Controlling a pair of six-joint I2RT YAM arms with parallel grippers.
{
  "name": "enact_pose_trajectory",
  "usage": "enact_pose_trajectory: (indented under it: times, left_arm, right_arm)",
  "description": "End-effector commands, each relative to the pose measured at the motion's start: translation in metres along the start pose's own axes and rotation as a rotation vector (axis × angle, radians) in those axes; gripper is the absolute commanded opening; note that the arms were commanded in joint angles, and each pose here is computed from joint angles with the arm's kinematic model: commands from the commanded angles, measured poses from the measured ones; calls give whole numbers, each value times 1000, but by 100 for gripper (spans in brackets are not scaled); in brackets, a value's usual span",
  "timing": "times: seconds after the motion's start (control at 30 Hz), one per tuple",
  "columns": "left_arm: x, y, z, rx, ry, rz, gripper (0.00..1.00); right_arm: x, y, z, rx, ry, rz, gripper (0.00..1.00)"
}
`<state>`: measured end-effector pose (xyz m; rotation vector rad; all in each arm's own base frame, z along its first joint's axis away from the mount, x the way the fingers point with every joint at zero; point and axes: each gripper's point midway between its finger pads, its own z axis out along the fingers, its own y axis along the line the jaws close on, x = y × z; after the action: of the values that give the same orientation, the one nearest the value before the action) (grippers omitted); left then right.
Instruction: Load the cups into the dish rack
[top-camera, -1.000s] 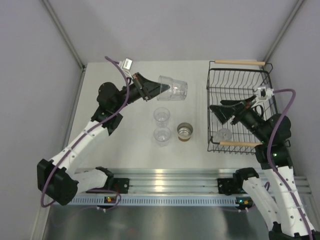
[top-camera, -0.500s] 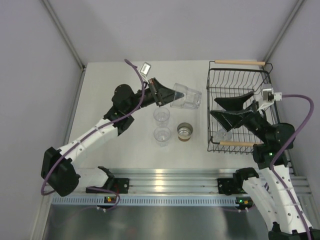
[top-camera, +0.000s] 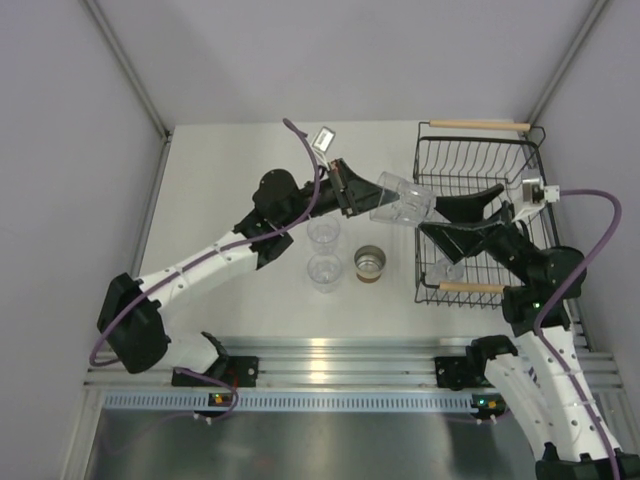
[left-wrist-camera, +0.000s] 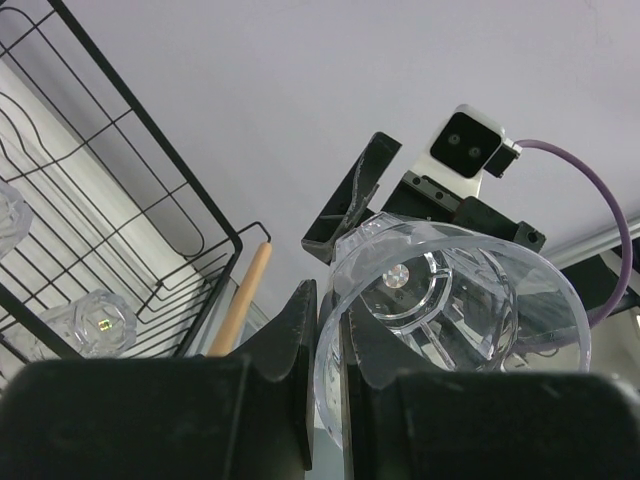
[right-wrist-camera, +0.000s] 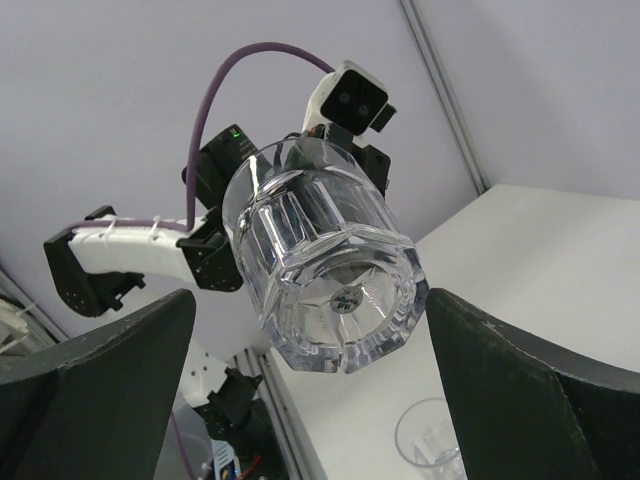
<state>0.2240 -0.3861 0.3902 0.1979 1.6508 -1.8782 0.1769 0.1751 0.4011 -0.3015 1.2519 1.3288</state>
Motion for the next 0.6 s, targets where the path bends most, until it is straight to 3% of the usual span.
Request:
enact_pose_trajectory:
  times: [0.0, 0.57]
  left_arm:
    - [-9, -45, 9, 142, -36, 66, 0]
    - [20, -52, 38, 260, 45, -19, 0]
  right_arm:
    - [-7, 12, -1, -43, -16, -69, 100]
    - [-3, 23, -5, -98, -5, -96, 99]
